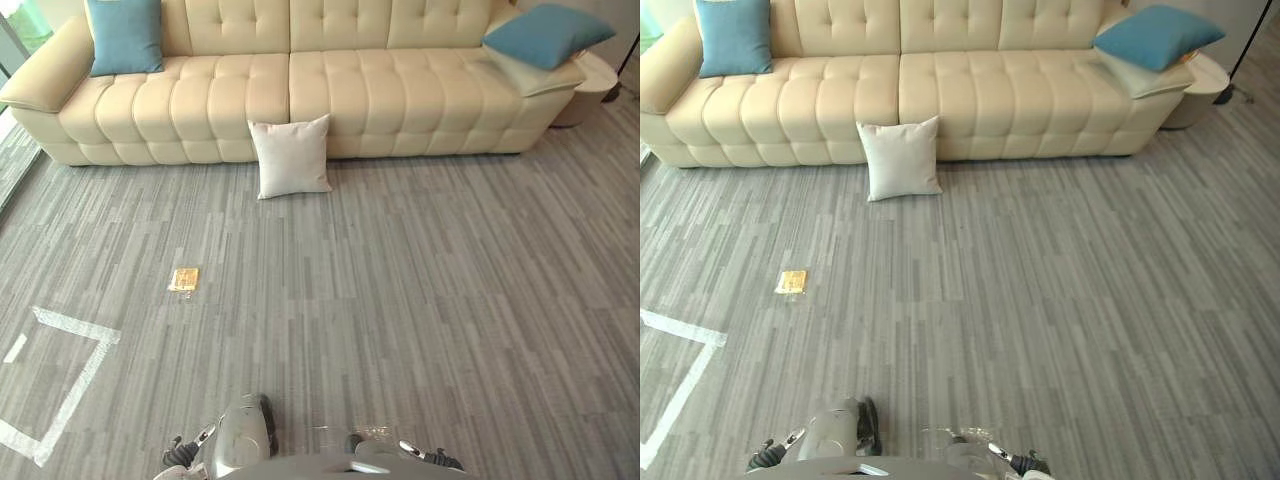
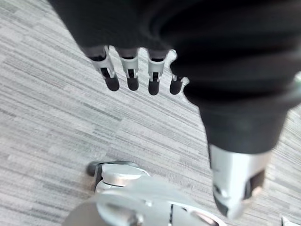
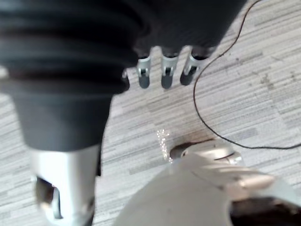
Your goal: Pick up cushions and gather them together orderly.
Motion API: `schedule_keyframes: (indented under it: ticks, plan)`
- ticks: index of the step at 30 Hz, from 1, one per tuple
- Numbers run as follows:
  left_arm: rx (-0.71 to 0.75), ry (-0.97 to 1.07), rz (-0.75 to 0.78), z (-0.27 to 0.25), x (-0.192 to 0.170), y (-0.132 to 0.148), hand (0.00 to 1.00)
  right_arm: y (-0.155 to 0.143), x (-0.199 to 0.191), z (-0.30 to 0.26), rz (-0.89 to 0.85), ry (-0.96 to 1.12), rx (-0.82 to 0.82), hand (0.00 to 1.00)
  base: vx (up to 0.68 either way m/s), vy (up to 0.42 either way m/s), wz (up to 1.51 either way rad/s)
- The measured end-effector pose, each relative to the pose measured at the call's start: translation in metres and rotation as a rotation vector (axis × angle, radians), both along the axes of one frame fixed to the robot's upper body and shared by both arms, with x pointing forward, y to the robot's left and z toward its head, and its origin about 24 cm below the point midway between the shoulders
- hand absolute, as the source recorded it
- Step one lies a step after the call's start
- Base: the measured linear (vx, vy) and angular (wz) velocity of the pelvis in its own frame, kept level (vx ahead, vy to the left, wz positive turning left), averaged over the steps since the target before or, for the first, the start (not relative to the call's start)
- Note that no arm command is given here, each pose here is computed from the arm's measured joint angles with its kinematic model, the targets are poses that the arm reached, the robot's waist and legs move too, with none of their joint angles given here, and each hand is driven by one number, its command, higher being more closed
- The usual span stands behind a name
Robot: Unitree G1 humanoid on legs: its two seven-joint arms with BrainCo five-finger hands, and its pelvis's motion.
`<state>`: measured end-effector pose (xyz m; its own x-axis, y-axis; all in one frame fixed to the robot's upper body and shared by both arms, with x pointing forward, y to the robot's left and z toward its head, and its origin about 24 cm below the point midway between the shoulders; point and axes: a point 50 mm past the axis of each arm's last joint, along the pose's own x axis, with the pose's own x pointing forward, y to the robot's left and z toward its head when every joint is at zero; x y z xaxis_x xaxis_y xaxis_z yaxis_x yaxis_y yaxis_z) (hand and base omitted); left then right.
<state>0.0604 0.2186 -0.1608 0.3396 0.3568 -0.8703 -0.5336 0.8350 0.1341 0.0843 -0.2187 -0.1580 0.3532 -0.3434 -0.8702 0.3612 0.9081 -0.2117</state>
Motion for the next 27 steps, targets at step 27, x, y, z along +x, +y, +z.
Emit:
schedule_keyframes:
  ticks: [27]
  plan:
    - [-0.105, -0.177, -0.022, 0.010, 0.062, -0.038, 0.00, -0.015, 0.009, 0.009, 0.007, -0.051, -0.047, 0.00, 0.43, -0.132, 0.24]
